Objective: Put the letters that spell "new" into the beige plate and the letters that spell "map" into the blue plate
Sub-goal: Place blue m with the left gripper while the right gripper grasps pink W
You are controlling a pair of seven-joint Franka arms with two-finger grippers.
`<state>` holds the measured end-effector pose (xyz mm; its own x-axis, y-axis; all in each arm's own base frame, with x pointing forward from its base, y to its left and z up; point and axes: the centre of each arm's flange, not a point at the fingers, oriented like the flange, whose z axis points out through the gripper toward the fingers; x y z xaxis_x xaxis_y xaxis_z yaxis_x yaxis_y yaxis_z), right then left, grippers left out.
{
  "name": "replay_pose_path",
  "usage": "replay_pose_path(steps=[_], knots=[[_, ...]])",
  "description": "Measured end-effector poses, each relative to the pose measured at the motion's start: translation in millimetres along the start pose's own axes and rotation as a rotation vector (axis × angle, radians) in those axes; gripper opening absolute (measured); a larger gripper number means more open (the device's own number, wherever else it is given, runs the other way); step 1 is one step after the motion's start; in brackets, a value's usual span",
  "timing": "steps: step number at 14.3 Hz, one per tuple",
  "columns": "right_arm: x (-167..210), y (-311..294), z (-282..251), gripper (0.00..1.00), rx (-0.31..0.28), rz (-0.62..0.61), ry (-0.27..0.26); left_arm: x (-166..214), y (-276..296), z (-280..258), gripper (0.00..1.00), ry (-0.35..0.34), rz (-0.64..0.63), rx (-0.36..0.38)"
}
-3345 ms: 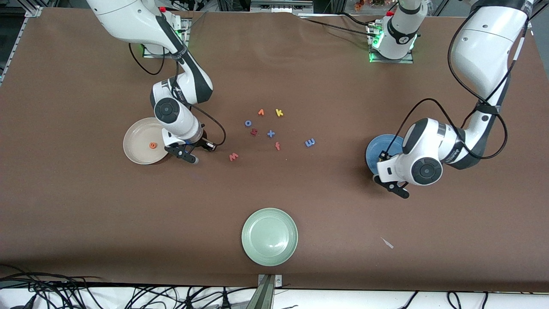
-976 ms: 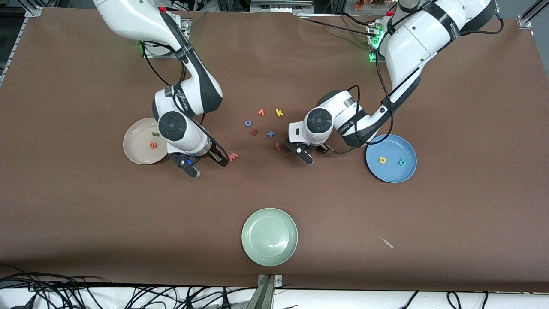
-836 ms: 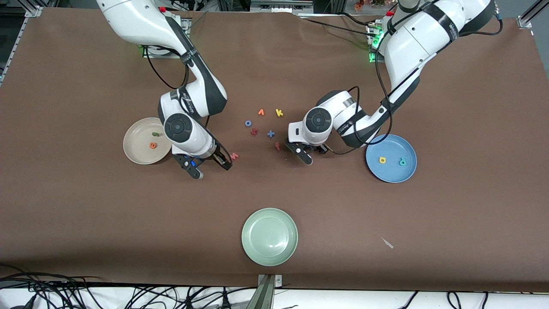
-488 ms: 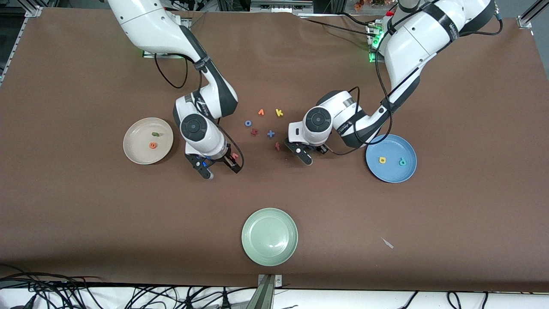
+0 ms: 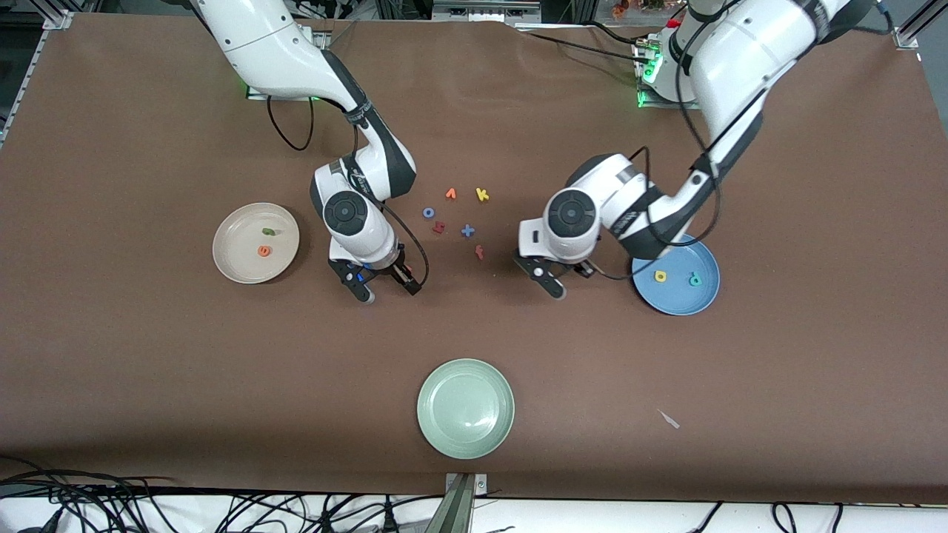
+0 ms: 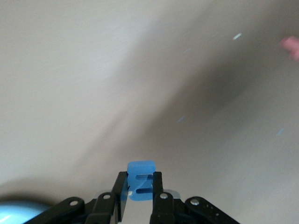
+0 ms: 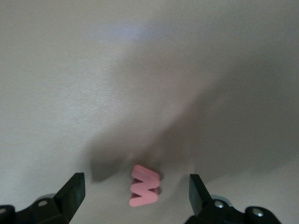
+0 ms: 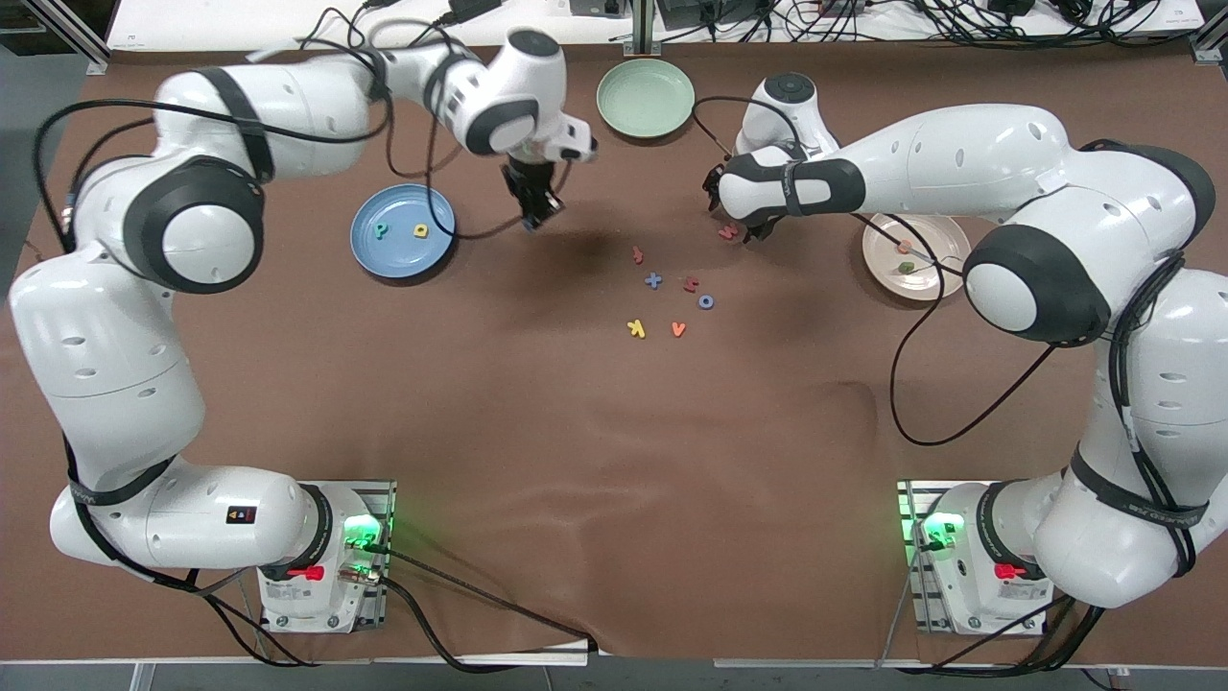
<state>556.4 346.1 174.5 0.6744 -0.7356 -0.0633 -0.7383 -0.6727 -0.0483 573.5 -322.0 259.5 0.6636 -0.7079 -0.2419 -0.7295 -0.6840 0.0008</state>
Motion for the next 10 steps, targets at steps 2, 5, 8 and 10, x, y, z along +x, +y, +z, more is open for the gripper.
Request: replay_pose_path(steps=[2, 5, 8, 10], knots=[[-0.7, 1.4, 1.6, 0.92, -0.003, -0.001, 0.0, -24.7, -47.8, -15.0, 0.26, -0.039, 0.053, 0.006], [-0.9, 0.9, -0.4, 0.58, 0.0, -0.001, 0.0, -68.6, -128.8, 1.1, 0.26, -0.065, 0.093, -0.038], [-0.8, -0.2, -4.2, 0.27, 0.006, -0.001, 0.001, -103.4, -160.8, 39.2, 0.26, -0.13, 0.089, -0.056], [-0.9, -0.4, -4.4, 0.27, 0.007, -0.001, 0.001, -120.7, -165.8, 65.9, 0.26, -0.15, 0.085, -0.072]])
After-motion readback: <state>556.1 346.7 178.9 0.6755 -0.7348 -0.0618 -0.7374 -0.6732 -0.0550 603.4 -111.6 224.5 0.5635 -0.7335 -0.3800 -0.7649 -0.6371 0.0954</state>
